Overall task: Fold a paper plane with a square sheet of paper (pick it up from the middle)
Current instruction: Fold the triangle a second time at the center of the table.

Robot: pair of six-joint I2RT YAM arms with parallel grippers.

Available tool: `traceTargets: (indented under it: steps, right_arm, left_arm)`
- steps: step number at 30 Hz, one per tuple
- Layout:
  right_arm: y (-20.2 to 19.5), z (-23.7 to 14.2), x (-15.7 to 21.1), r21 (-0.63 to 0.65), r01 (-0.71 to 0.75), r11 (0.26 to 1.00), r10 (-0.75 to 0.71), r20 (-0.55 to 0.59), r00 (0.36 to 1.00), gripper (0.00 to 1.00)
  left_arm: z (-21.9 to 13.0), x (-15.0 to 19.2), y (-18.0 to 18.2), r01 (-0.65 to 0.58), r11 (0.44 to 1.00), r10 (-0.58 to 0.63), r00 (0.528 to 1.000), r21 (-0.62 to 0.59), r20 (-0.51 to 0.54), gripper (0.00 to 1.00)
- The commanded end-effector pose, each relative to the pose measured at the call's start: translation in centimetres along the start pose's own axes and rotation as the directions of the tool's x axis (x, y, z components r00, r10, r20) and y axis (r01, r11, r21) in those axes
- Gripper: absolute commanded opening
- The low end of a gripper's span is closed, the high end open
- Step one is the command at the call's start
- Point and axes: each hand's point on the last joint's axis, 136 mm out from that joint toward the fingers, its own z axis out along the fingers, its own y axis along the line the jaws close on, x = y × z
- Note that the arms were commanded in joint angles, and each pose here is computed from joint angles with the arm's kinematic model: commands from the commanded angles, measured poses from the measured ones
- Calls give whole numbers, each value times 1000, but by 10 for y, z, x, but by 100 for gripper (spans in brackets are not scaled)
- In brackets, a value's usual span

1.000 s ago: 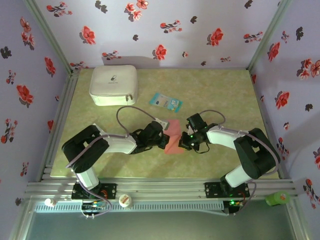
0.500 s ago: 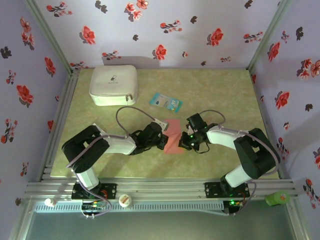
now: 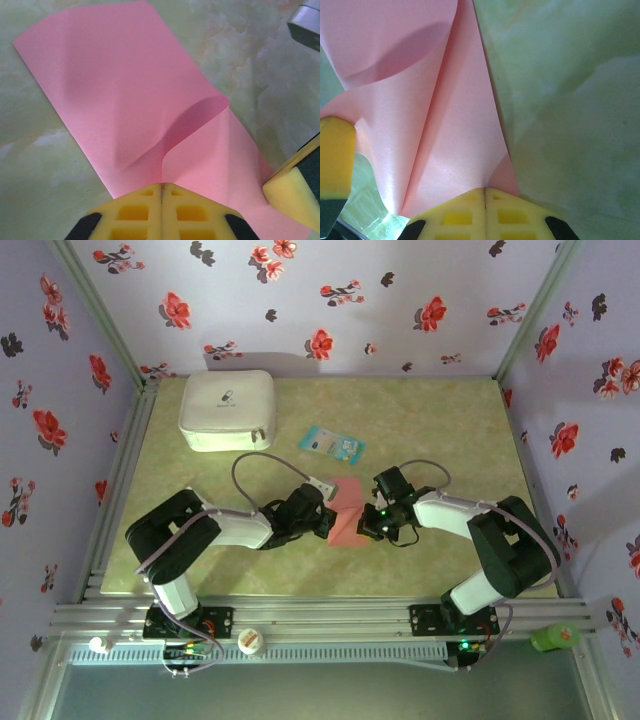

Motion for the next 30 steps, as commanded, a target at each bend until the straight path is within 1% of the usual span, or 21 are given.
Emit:
traceTargets:
  steps: [1,11,24,28,30]
  right_arm:
    - [-31,9,10,120,-32,992,36,-27,999,0]
    - [-30,8,10,117,-31,993,34,-28,999,0]
    - [-28,8,9,115,-28,993,31,-30,999,0]
    - [-20,2,2,94,-28,995,27,4,1000,1]
    - [-7,-5,-6,50,-31,998,28,46,999,1]
  left_arm:
    - [5,-2,6,-12,1000,12,1000,-20,7,6]
    - [9,0,7,-4,1000,4,1000,-24,-1,6]
    - [15,15,13,8,999,-10,999,-32,-39,7]
    - [15,19,13,11,999,-12,999,-31,-51,7]
    - [14,20,13,11,1000,-13,999,-27,-52,7]
